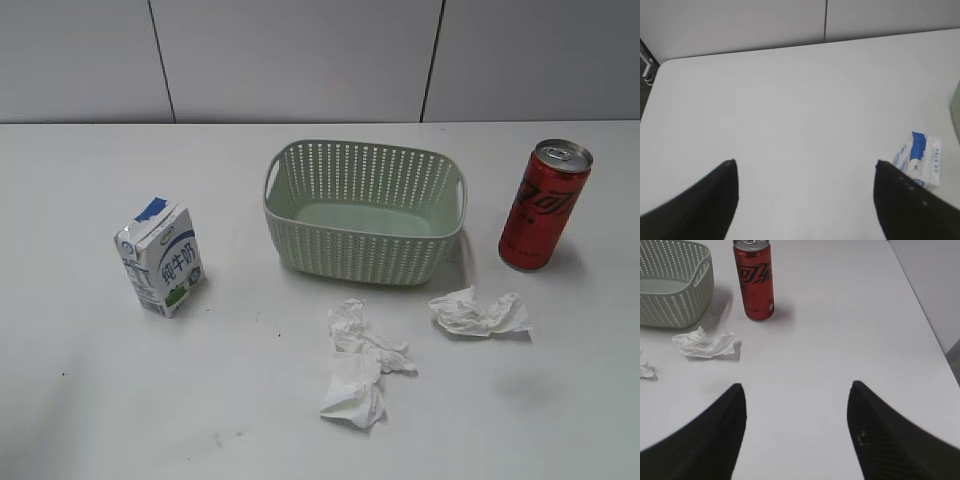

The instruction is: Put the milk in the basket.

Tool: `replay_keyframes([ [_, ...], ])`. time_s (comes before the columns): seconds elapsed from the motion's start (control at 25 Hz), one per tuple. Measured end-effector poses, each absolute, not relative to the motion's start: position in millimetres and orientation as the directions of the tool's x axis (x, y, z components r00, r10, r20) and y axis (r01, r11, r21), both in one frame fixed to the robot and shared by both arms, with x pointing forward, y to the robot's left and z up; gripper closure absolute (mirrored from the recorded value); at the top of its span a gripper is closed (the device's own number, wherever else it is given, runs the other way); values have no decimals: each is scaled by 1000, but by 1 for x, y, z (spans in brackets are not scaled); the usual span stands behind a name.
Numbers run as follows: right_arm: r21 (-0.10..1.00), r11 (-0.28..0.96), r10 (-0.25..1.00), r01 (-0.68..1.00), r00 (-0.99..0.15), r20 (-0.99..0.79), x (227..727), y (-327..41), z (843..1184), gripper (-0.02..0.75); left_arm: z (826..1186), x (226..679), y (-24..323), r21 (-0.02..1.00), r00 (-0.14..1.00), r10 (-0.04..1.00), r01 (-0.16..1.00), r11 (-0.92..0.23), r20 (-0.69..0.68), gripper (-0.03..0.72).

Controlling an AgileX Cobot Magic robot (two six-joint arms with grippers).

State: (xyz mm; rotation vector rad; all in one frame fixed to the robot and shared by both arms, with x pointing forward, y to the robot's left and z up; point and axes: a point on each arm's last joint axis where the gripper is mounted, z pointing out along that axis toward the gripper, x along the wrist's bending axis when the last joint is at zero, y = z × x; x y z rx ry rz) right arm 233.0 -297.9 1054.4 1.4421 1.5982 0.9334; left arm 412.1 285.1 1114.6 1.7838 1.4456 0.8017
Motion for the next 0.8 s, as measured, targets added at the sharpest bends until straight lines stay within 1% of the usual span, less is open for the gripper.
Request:
replay_keyframes([
  [0.2,900,89,996,428,-58,-71,233,-298,1054,241,1123,455,273,779,268,963,600,-182,18,52],
  [0.28,900,89,996,428,-58,-71,233,-298,1054,241,1122,472,259,766,322,946,603,-223,22,52],
  [0.36,900,89,996,428,-58,-71,233,-298,1054,241,1116,487,239,738,395,918,608,-293,39,53],
  [0.56,900,89,996,428,-58,-71,233,-298,1054,241,1087,515,194,651,526,849,630,-423,42,56],
  [0.8,900,89,996,428,-58,-71,233,-298,1054,241,1045,543,160,493,598,801,697,-520,-1,57],
])
